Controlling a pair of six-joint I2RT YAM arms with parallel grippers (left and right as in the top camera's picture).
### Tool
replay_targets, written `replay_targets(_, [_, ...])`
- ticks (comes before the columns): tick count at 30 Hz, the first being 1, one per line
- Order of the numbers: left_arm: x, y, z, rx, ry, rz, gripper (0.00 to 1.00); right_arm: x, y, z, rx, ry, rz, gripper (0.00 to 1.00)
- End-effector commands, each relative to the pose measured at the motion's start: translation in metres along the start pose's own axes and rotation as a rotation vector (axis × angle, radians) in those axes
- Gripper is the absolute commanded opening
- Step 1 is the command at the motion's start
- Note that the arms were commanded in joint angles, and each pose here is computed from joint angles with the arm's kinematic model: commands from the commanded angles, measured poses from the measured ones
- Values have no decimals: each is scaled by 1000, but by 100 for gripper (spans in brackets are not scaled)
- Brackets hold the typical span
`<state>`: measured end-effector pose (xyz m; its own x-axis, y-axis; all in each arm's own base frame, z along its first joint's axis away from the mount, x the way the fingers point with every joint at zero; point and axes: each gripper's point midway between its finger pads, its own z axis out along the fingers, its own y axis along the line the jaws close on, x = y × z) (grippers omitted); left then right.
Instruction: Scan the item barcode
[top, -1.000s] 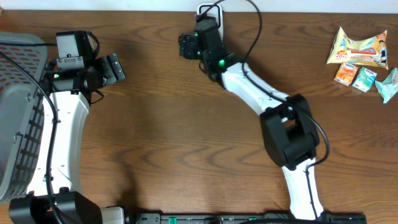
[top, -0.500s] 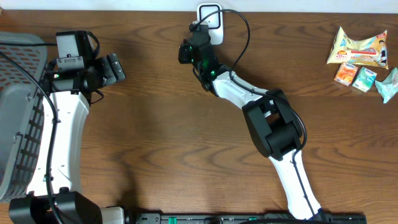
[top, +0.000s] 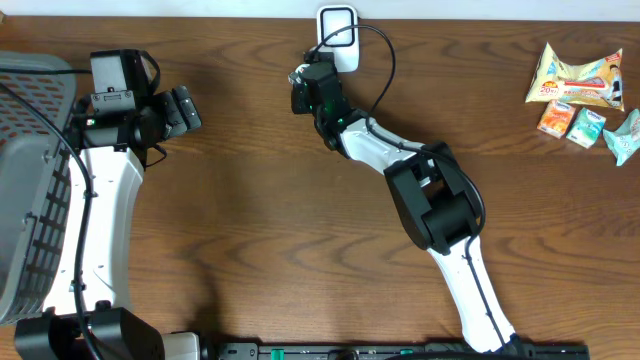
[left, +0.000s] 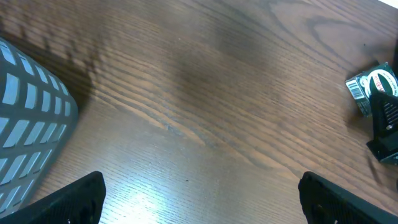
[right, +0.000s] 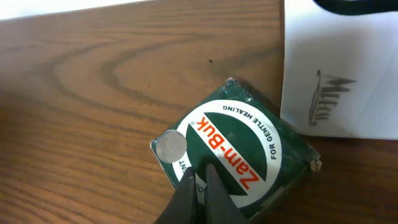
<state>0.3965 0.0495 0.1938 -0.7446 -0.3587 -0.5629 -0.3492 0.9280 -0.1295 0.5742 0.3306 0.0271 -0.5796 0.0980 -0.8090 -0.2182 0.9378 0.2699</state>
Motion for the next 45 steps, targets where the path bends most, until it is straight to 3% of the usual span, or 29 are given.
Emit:
replay_targets(1, [3,3,3,-12,10,-11,98,14,-11,0,45,59,-63,1])
replay_targets(9, [3,3,3,-12,10,-11,97,10,-15,-41,104,210,-86,1])
replay_targets(19, [3,3,3,-12,10,-11,98,2,-29,-142,205,456,-119,1])
replay_targets(23, [3,3,3,-12,10,-11,98,-17,-25,-164,199,437,-115,1])
replay_targets(29, [3,3,3,-12,10,-11,98,-61,-2,-142,116,229,-85,1])
replay_targets(33, [3,3,3,-12,10,-11,98,-70,6,-115,80,138,-72,1])
replay_targets(39, [3,3,3,-12,10,-11,97,-42,1,-66,67,106,-67,1])
replay_targets(45, [3,3,3,-12,10,-11,98,6,-15,-39,99,190,-79,1])
